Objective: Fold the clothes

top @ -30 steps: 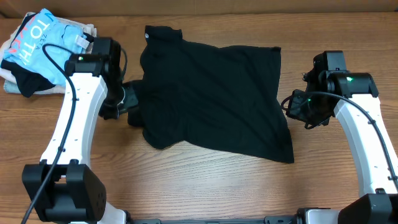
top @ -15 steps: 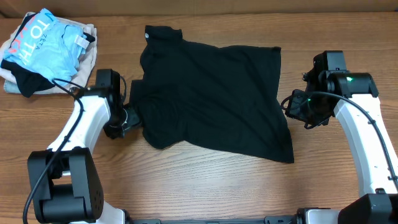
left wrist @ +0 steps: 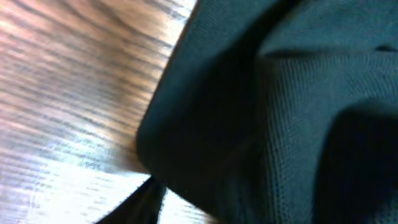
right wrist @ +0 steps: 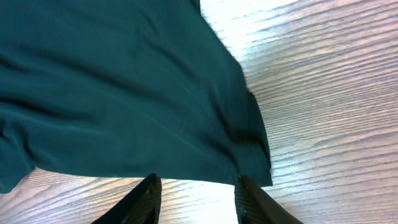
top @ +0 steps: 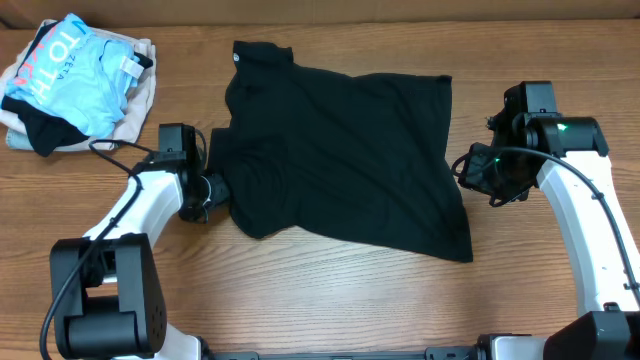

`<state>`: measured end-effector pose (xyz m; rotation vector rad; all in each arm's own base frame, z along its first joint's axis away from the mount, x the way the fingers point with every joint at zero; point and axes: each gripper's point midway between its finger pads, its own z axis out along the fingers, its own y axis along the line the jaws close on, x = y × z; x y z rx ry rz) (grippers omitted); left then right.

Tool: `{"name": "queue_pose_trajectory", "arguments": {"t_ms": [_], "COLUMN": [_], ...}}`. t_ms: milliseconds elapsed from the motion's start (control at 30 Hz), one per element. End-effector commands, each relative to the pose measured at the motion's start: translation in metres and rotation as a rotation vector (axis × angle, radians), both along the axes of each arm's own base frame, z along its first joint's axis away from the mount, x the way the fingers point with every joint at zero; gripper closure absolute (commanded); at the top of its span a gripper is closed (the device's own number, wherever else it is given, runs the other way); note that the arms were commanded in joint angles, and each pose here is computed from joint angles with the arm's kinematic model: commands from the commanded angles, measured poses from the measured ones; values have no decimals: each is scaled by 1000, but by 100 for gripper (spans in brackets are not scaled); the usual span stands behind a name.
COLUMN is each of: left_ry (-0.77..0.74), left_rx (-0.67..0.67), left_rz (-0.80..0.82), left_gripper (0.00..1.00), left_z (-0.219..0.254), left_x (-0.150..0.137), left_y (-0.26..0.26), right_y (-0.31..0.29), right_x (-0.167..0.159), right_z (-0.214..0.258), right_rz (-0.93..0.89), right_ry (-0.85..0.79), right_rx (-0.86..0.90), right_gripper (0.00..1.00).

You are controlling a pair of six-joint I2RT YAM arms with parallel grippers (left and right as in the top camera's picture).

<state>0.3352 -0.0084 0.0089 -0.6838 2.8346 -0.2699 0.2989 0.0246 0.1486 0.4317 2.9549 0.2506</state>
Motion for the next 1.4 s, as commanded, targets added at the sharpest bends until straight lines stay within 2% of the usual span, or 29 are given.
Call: {"name": "queue_pose_trajectory", "arguments": {"t_ms": [0,300,433,500,533,667,700,800,933,1000,1100,1167,1367], "left_ry": [0,-23,-22,-36,-43,-55,-42,21,57,31,-38,-93,-178], "left_rx": [1,138,220,216,207,99,81,72,45,-2,-85,-128,-192], "left_rz": [2,35,59,59,56,-22,-35,-22,17,12,13,6,-49], "left_gripper": [68,92,95,96,93,66,63,59,60,55,38,32,28], "left_z": [-6,-9,-9,-7,-6,3,5,6,3,5,11,16,21], "left_x": [-4,-1,-1,3,5,12,11,-2,-13,-11,-2,6,20], "left_y": [-1,22,37,37,35,14,11,17,37,43,52,56,46], "right_y": [0,0,0,0,0,0,0,-1,-2,-2,-2,-2,-2], "right_x": [3,4,4,4,4,4,4,2,-2,-4,-8,-12,-19], "right_z": [2,3,3,3,3,3,3,2,1,1,0,0,-1], "right_rz": [-1,-1,-1,-1,-1,2,2,2,1,1,1,-4,-7], "right_ry": [-14,-21,-21,-22,-21,-22,-21,-14,4,13,31,46,76], "right_rx": [1,1,1,1,1,0,0,0,-7,-7,-6,-6,-5], "right_gripper": [58,58,58,58,58,57,57,57,57,57,57,57,54]}}
